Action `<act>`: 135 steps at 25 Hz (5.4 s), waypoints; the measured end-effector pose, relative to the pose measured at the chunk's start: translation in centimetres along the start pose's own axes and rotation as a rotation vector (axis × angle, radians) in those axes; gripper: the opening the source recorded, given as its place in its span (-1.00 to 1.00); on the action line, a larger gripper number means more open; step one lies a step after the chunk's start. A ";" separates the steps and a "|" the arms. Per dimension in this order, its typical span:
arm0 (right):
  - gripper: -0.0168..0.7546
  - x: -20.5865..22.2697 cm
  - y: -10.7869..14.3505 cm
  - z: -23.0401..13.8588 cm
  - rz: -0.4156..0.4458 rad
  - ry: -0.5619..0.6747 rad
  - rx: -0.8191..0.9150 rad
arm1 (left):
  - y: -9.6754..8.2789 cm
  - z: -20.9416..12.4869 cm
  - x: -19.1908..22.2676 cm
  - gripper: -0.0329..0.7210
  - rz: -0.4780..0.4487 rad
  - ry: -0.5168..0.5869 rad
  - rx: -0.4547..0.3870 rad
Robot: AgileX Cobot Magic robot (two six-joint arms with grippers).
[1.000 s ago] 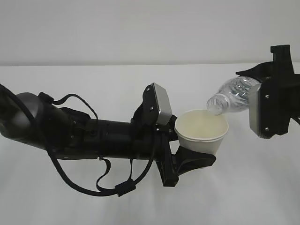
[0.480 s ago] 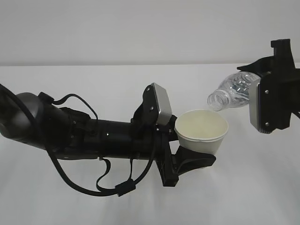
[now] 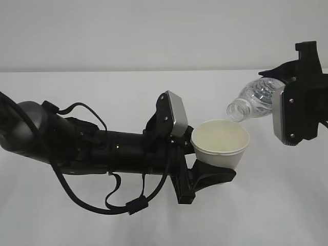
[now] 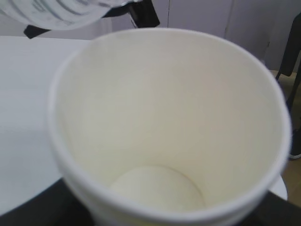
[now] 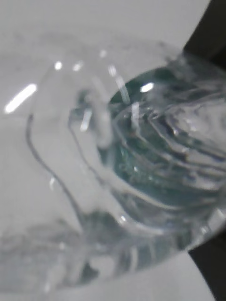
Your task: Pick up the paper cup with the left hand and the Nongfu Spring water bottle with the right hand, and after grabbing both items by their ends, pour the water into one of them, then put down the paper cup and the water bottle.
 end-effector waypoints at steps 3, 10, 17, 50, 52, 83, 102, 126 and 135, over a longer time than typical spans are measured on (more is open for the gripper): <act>0.16 0.0 -0.1 0.0 -0.002 0.001 -0.005 | 0.0 0.0 0.0 0.29 0.000 0.000 0.000; 0.16 0.0 0.0 0.0 0.004 0.002 -0.024 | 0.0 0.0 0.0 0.29 0.000 0.000 0.000; 0.16 0.1 -0.2 -0.1 0.007 0.003 -0.037 | 0.0 0.0 0.0 0.29 0.000 0.000 0.000; 0.13 0.4 -1.0 0.3 0.019 -0.002 -0.103 | 0.0 0.0 0.0 0.29 0.005 0.004 -0.001; 0.13 0.4 -1.0 0.3 0.019 -0.002 -0.105 | 0.1 0.0 0.0 0.29 0.006 0.005 -0.001; 0.12 0.4 -1.7 0.0 0.001 0.007 -0.125 | 0.3 -0.2 0.0 0.29 0.031 0.020 -0.008; 0.12 0.4 -1.6 0.0 0.004 0.008 -0.125 | 0.3 -0.2 0.0 0.29 0.032 0.022 -0.025; 0.12 0.4 -1.8 0.0 0.001 0.008 -0.135 | 0.3 -0.2 0.0 0.29 0.032 0.022 -0.025; 0.12 0.5 -2.2 -0.3 0.002 0.017 -0.155 | 0.3 -0.2 0.0 0.29 0.033 0.022 -0.029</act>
Point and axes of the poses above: a point on each arm's last joint axis where the gripper is mounted, x pointing out along that axis toward the gripper, y along the wrist's bending axis when the last joint is at zero, z = x × y, the point moved 1 cm from there along x, pointing out along that axis toward the gripper, and after that the axes turned 11 degrees about -x, right-handed, at the moved point
